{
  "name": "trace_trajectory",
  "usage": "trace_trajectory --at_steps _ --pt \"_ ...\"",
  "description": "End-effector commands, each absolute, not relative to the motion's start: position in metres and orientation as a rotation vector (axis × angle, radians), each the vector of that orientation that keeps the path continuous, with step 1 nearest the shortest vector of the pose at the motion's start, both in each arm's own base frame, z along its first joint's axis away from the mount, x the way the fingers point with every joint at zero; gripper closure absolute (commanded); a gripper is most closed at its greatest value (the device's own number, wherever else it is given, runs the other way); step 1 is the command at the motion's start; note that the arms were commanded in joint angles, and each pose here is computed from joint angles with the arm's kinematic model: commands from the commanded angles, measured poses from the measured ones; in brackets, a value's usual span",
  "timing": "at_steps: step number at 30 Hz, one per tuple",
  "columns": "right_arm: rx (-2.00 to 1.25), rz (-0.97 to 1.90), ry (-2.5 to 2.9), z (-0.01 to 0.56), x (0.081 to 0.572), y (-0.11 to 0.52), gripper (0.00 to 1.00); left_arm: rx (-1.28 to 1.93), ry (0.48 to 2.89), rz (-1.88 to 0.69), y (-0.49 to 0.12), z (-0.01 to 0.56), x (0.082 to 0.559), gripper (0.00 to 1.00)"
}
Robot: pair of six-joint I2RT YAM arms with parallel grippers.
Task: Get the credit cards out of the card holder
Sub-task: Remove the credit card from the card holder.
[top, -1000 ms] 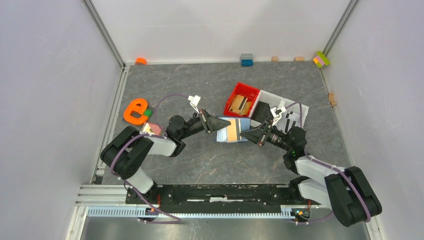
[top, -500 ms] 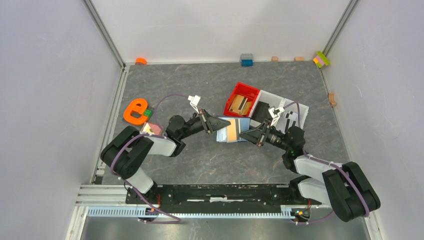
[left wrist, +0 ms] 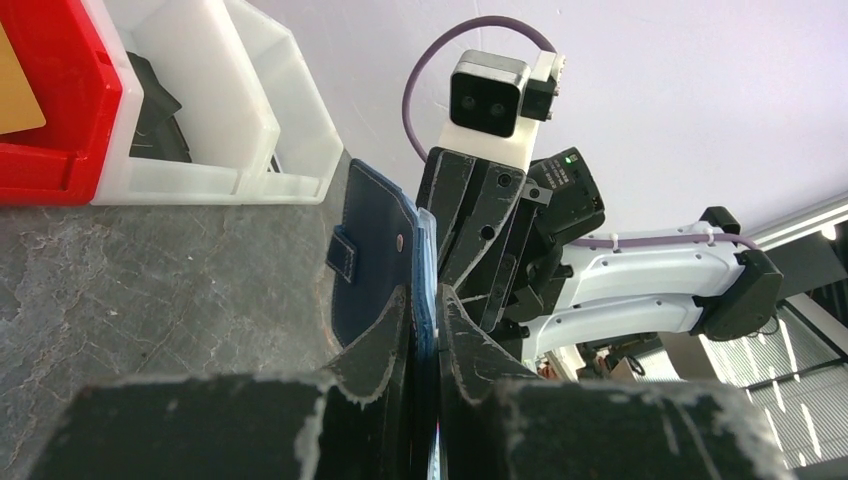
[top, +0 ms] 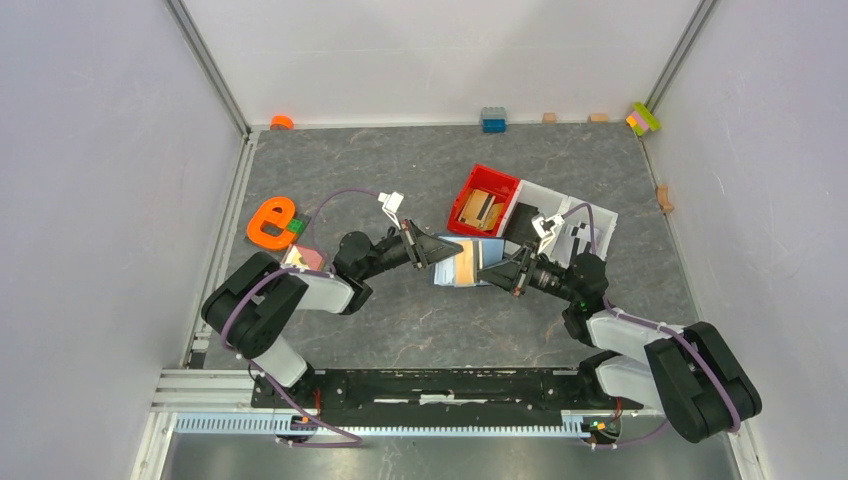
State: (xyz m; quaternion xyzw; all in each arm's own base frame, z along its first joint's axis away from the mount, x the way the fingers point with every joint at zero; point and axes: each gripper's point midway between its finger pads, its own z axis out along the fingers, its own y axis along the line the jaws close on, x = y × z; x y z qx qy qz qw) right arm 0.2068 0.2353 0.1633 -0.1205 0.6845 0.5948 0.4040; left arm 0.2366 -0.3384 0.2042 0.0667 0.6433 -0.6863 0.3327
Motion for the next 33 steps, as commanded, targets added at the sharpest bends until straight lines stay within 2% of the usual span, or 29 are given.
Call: trace_trajectory --at_steps 1,4,10,11,16,18,33 --pt "-0.321 1.469 1.675 0.176 0.215 0.237 1.00 0.258 1.586 -1.851 -0.344 0.229 0.225 0.96" --pt "-0.293 1.446 1.680 0.174 0.219 0.232 1.00 0.256 1.587 -1.860 -0.343 0.230 0.225 0.79" --pt "-0.264 1.454 1.671 0.175 0.219 0.227 1.00 0.260 1.590 -1.852 -0.343 0.229 0.225 0.70" --pt "-0.262 1.461 1.665 0.176 0.219 0.227 1.00 0.260 1.592 -1.850 -0.343 0.229 0.226 0.71" --pt "-0.237 1.470 1.663 0.176 0.219 0.224 1.00 0.260 1.597 -1.845 -0.343 0.228 0.227 0.92" --pt "-0.221 1.466 1.664 0.175 0.221 0.221 1.00 0.254 1.592 -1.845 -0.341 0.229 0.227 0.97" --pt "-0.165 1.445 1.669 0.171 0.225 0.210 1.00 0.214 1.554 -1.857 -0.329 0.236 0.231 0.98"
